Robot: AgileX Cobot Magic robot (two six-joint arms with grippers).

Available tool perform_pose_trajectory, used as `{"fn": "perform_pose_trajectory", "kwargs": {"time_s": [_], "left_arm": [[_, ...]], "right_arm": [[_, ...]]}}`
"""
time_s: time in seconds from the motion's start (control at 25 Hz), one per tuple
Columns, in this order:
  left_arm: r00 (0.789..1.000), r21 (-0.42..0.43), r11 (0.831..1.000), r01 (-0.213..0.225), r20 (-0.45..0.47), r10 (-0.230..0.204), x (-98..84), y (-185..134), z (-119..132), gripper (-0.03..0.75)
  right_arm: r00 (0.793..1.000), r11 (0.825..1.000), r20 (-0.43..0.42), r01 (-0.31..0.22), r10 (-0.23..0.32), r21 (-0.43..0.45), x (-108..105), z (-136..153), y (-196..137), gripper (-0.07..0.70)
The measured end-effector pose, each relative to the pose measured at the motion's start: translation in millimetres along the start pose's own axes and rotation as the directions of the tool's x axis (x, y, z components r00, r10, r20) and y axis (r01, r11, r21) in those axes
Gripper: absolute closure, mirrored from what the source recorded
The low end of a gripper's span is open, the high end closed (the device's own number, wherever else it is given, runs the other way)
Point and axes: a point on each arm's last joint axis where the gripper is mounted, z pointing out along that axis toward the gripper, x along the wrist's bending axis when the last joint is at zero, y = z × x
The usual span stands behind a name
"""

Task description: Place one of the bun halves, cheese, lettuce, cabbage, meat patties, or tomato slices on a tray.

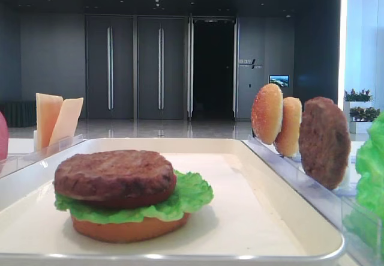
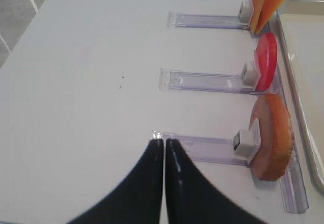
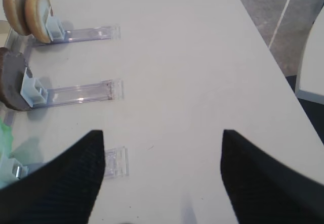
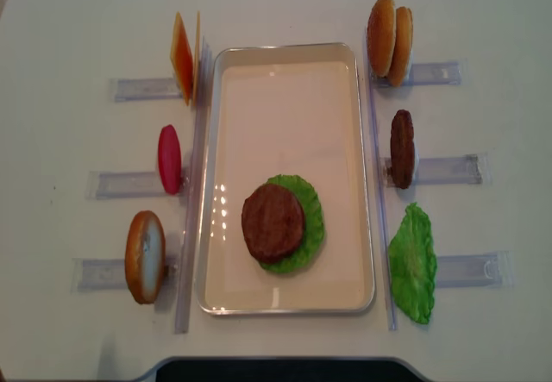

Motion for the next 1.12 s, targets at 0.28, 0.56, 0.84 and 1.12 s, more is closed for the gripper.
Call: {"fn": "perform_pose_trajectory", "kwargs": {"time_s": [0.28,0.56,0.84,1.12], "left_arm": [[1.0,0.0,1.0,0.0,0.0,0.0,0.0,0.0,0.0,0.716],[1.0,0.0,1.0,0.0,0.0,0.0,0.0,0.0,0.0,0.716],[1.0,0.0,1.0,0.0,0.0,0.0,0.0,0.0,0.0,0.716],[1.0,0.0,1.0,0.0,0.0,0.0,0.0,0.0,0.0,0.716]], "right_arm": [[1.0,1.0,0.0,0.0,0.0,0.0,0.0,0.0,0.0,0.139],[1.0,1.0,-0.002,-0.001,0.001,0.001,0.2,0.0,-0.1,0.139],[1.0,1.0,-0.002,-0.001,0.001,0.001,0.2,0.0,-0.1,0.139],[1.0,1.0,-0.002,-0.001,0.001,0.001,0.2,0.0,-0.1,0.139]]}}
